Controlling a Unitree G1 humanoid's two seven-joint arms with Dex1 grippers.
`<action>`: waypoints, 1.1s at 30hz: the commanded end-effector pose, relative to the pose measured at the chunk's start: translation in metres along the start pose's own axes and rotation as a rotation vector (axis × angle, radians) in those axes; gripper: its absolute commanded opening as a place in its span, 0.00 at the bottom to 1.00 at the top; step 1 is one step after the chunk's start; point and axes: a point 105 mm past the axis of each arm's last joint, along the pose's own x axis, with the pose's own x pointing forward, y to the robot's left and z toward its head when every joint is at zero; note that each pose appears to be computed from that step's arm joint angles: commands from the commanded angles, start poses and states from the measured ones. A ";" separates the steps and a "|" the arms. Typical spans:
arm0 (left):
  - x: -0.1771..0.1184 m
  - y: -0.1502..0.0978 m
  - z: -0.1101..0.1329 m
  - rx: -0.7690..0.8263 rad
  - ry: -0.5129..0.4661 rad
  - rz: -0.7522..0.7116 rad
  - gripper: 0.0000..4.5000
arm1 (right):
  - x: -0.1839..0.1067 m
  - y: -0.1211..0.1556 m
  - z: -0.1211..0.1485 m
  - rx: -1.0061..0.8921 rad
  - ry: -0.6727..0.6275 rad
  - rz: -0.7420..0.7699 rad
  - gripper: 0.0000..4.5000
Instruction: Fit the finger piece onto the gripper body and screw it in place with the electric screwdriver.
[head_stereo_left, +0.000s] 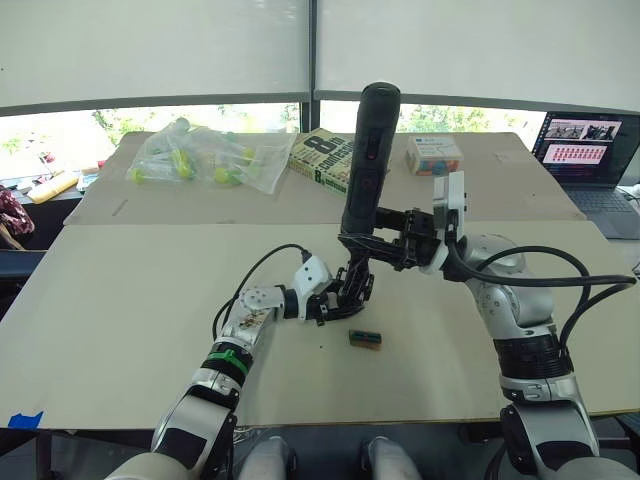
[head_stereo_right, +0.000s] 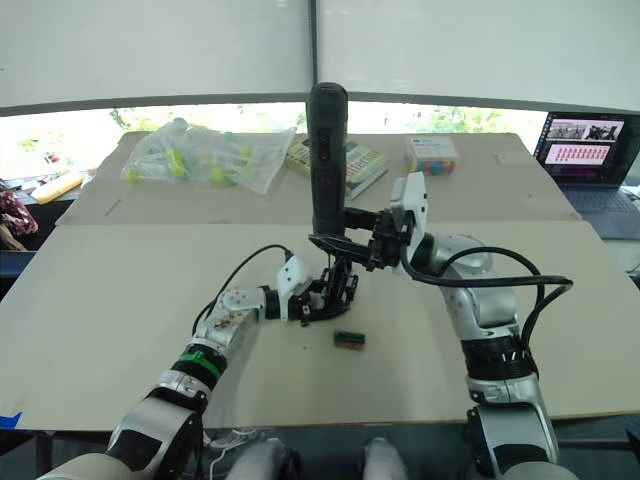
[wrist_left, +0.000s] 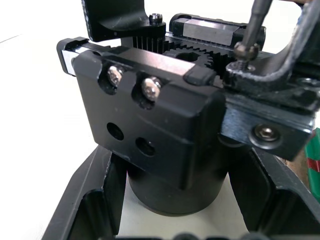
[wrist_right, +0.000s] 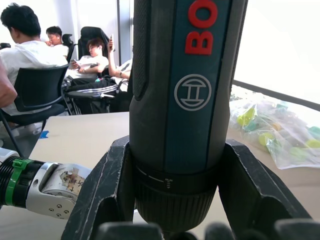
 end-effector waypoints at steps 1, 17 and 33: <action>0.004 -0.005 -0.003 -0.002 0.001 -0.020 0.54 | -0.005 0.001 -0.027 0.040 0.102 -0.023 0.43; 0.003 -0.007 -0.006 -0.015 0.006 -0.024 0.54 | -0.008 0.006 -0.056 0.121 0.208 -0.059 0.43; 0.000 -0.008 -0.014 -0.036 0.039 -0.015 0.54 | -0.003 0.005 0.030 -0.034 -0.136 0.072 0.43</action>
